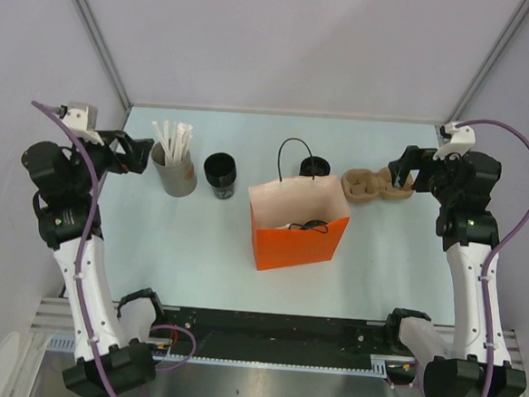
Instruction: Pack the takeout coffee
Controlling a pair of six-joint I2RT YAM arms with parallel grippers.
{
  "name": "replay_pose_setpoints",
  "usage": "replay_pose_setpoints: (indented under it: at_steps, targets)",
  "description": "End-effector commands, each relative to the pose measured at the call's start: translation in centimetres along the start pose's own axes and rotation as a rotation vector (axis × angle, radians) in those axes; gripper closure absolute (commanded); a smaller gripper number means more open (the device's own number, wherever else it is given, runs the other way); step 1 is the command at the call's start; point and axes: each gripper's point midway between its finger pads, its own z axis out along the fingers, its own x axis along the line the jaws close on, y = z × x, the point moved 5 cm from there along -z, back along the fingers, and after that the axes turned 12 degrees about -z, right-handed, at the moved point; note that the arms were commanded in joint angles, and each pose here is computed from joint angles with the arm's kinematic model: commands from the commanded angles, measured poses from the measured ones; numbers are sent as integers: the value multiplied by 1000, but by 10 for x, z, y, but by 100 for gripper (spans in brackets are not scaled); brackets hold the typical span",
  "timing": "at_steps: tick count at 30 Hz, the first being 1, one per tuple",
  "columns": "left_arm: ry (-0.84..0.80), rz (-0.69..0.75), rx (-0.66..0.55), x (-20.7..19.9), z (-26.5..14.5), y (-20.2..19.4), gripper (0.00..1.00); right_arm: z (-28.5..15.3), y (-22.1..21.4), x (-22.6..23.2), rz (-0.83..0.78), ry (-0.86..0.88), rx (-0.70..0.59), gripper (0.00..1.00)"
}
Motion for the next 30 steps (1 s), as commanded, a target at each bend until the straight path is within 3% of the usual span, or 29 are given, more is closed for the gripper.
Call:
replay_pose_setpoints:
  at_steps: [1,6,12,20,22,30]
  targets:
    - [135,158,-111,7,-17,15,0,-8,16,-5,-10,-54,-88,0]
    - [327,59,-174,15,-37,20,0,-12,17,-4,-17,-63,-108,0]
    - [393,-63,-144,29,-31,8,0,-11,15,-4,-15,-48,-105,0]
    - [268,108,-206,12,-31,26,0,-10,15,-2,-20,-37,-103,0]
    - [207,111,-142,-1,-31,33,0,-9,14,-2,-17,-33,-96,0]
    - [212,91,-166,-1,-36,19,0,-13,17,-2,-23,-37,-111,0]
